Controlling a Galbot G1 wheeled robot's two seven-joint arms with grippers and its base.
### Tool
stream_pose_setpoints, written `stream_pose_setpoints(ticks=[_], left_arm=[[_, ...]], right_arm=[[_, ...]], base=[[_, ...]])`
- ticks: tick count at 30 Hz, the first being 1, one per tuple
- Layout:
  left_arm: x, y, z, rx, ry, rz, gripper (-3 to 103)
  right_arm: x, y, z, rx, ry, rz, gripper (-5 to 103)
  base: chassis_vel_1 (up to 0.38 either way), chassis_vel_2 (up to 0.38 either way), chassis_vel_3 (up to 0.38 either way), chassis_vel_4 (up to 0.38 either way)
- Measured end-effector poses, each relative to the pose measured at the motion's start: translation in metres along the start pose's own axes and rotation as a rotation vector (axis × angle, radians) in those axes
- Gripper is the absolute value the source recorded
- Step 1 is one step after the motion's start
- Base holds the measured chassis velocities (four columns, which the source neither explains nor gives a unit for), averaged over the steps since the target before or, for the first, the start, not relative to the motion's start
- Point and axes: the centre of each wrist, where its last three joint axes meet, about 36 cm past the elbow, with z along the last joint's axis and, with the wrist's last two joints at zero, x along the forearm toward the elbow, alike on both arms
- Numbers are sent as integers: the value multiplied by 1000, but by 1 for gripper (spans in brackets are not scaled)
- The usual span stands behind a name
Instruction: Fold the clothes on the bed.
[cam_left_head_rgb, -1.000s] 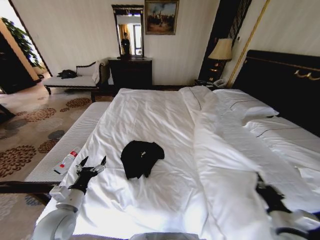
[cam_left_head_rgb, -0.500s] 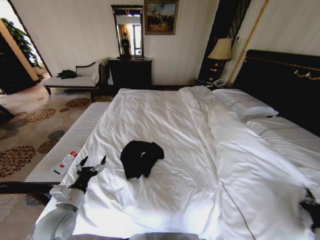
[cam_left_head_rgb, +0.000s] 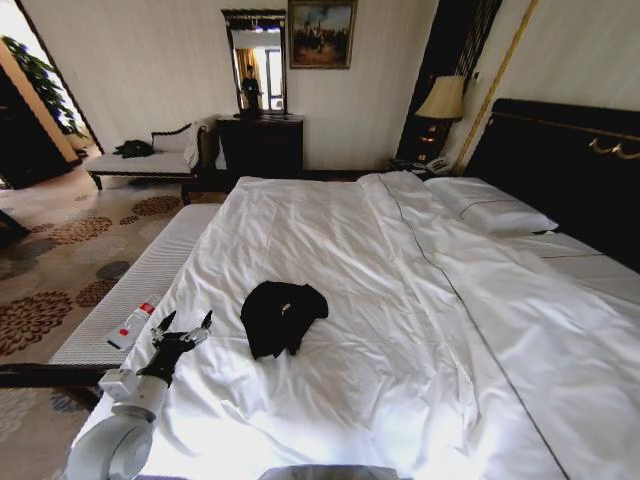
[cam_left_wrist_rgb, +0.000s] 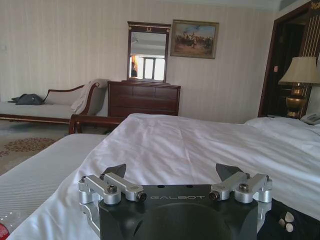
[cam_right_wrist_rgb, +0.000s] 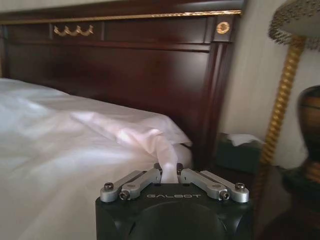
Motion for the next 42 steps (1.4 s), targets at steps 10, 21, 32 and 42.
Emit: stream_pose_setpoints(ticks=[10, 21, 32, 42], left_arm=[[1, -2, -4, -4, -2, 1, 100], [3, -5, -4, -6, 4, 3, 100], [5, -4, -5, -8, 2, 0, 100], [9, -3, -2, -5, 9, -7, 100]], right_arm=[[-46, -24, -6, 91, -64, 45, 1], [-22, -30, 37, 104, -2, 79, 1], [-17, -36, 56, 127, 28, 93, 7], [-20, -36, 39, 115, -20, 91, 44]], base=[[0, 0, 0, 0], [0, 0, 0, 0], [0, 0, 0, 0], [0, 0, 0, 0]])
